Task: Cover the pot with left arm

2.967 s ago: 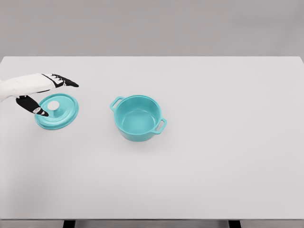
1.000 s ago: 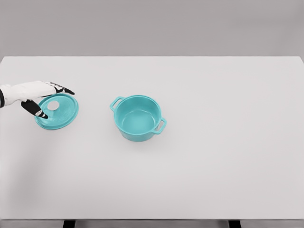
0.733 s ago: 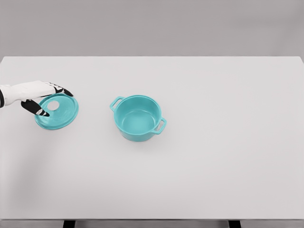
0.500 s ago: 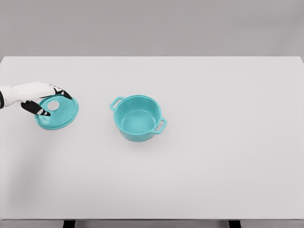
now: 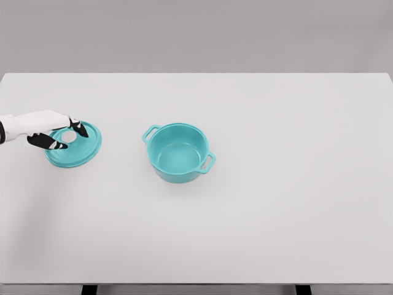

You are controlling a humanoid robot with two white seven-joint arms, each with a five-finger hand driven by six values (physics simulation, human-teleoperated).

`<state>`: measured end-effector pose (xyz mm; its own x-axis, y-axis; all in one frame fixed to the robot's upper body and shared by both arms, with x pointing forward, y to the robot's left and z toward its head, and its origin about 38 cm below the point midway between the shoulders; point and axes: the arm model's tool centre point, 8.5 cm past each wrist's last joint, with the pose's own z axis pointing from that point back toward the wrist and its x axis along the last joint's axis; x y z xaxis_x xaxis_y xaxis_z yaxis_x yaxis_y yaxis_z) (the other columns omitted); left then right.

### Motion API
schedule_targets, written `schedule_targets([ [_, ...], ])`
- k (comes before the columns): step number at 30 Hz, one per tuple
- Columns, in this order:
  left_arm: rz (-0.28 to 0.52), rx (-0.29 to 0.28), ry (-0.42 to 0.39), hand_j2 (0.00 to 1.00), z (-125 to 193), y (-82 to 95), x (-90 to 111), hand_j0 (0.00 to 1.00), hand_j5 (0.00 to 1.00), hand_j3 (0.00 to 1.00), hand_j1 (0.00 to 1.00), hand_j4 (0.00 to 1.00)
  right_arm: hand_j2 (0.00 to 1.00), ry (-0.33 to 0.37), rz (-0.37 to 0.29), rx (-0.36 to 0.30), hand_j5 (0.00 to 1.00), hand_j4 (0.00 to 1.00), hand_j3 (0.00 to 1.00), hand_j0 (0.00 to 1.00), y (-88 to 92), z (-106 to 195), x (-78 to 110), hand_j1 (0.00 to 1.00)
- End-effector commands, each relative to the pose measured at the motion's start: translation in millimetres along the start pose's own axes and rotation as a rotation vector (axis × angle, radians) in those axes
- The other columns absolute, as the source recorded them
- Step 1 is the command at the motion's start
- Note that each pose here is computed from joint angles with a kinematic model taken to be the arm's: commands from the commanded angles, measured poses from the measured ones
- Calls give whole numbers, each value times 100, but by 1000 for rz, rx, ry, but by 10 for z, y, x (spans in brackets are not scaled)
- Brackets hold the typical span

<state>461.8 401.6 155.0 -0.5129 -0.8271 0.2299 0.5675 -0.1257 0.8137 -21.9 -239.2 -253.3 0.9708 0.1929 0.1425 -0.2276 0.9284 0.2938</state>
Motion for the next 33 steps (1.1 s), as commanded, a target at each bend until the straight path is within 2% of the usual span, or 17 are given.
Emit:
schedule_targets([
  [1,-1,-9,-1,60,0,-23,-1,60,60,60,60,60,100,0,1,0,100,100,100,100,0,0,0,100],
  [11,-1,-16,0,54,8,-44,-3,54,54,54,54,54,100,0,1,0,100,100,100,100,0,0,0,100],
  [14,-11,-6,-14,55,-3,-4,43,55,55,55,55,55,100,0,1,0,100,100,100,100,0,0,0,100],
  [17,-57,17,-63,55,-35,129,225,55,55,55,55,55,100,0,1,0,100,100,100,100,0,0,0,100],
  [20,-92,27,-81,55,62,223,297,55,55,55,55,55,100,0,1,0,100,100,100,100,0,0,0,100],
  [25,-121,34,-100,55,95,287,381,55,55,55,55,55,100,-1,-1,0,100,100,100,100,0,0,1,100],
  [27,-154,44,-115,55,156,362,458,55,55,55,55,55,100,0,1,0,100,100,100,100,0,0,0,100],
  [33,-179,64,-165,55,167,441,627,55,55,55,55,55,100,0,1,0,100,100,100,100,0,0,0,100],
])
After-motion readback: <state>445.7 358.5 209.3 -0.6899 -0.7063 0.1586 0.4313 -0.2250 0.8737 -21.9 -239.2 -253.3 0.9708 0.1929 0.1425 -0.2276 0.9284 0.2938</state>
